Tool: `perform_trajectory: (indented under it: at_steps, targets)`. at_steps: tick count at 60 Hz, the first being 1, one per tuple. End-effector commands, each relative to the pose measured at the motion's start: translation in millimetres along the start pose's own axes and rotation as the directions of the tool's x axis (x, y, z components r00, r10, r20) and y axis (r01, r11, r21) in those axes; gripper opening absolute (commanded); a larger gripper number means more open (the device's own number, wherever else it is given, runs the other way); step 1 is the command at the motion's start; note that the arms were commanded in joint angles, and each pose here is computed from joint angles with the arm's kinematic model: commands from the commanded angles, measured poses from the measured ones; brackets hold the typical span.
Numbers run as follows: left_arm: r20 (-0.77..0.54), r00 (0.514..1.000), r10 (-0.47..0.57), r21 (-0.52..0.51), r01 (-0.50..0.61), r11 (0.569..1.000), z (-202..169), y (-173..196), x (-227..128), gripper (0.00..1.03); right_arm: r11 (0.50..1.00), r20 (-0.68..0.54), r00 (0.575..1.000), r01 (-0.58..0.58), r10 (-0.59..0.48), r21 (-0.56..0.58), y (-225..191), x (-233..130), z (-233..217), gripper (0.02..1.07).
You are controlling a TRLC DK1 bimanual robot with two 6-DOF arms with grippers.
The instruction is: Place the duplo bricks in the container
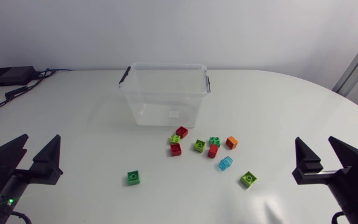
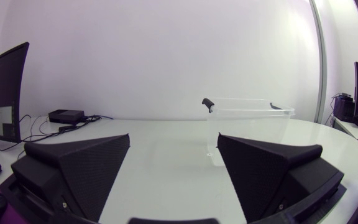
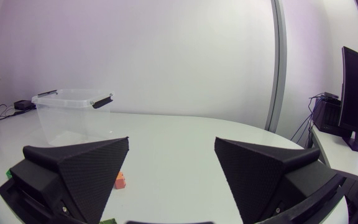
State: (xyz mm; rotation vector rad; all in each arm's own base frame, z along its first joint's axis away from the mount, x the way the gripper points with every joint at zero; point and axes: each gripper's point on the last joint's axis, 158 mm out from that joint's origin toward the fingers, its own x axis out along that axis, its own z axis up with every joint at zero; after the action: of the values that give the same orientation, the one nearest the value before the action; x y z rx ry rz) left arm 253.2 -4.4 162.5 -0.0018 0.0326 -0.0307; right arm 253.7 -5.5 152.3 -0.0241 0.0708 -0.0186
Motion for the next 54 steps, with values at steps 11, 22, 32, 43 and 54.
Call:
perform_trajectory:
  at_steps: [11,22,32,43,54]
  targets:
    - [-0.008,1.0,-0.003,-0.013,0.003,1.0,-8,-1,0,0.99,1.0,-0.013,1.0,0.009,-0.009,0.021,-2,1,-10,1.02]
    - [0.008,1.0,0.008,-0.008,-0.008,1.0,-1,1,0,0.96,1.0,-0.005,1.0,0.009,-0.009,0.021,-2,1,-8,1.02]
    - [0.042,0.999,0.015,-0.009,-0.015,1.0,19,3,-4,0.94,1.0,0.004,1.0,0.007,-0.007,0.019,-1,1,-6,1.02]
    - [0.039,0.999,-0.002,-0.008,0.002,1.0,32,-1,-7,0.94,1.0,0.012,1.0,0.012,-0.012,0.021,-3,0,-2,1.02]
    - [-0.01,1.0,-0.002,-0.016,0.001,1.0,47,-1,-5,0.95,1.0,0.024,1.0,0.003,-0.003,0.02,-1,-2,11,1.02]
